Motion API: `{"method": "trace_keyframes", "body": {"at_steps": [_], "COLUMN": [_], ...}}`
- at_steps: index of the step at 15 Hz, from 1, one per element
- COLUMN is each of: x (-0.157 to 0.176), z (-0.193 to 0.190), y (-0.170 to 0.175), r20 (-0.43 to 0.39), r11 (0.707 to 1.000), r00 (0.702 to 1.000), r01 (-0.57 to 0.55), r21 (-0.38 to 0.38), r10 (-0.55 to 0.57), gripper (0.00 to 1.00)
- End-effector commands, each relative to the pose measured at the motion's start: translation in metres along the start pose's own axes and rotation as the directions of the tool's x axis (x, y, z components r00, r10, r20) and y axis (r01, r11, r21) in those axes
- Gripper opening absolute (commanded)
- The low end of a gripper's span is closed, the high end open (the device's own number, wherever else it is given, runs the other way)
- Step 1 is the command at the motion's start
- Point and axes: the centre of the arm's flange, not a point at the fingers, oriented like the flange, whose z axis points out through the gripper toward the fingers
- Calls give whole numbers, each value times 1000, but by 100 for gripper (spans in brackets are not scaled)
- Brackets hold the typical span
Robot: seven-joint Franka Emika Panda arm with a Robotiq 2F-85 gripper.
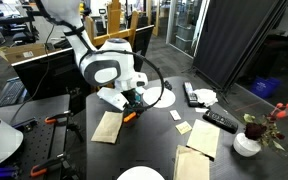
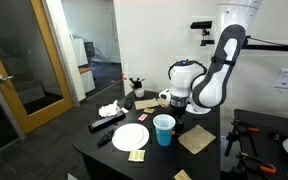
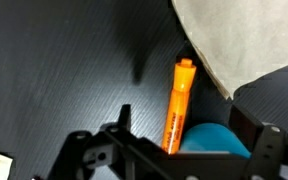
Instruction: Place the orange marker in the blue cup
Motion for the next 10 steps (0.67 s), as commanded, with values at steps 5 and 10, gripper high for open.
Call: {"method": "trace_keyframes", "body": {"at_steps": [5, 10], "x": [9, 8], "z": [15, 18], "y": [8, 9], "r20": [1, 7], "r11": [1000, 1000], "r00": [1000, 1000], "r01": [-2, -9], "r21": [-2, 0], "r10": [2, 9], "gripper": [75, 29]}}
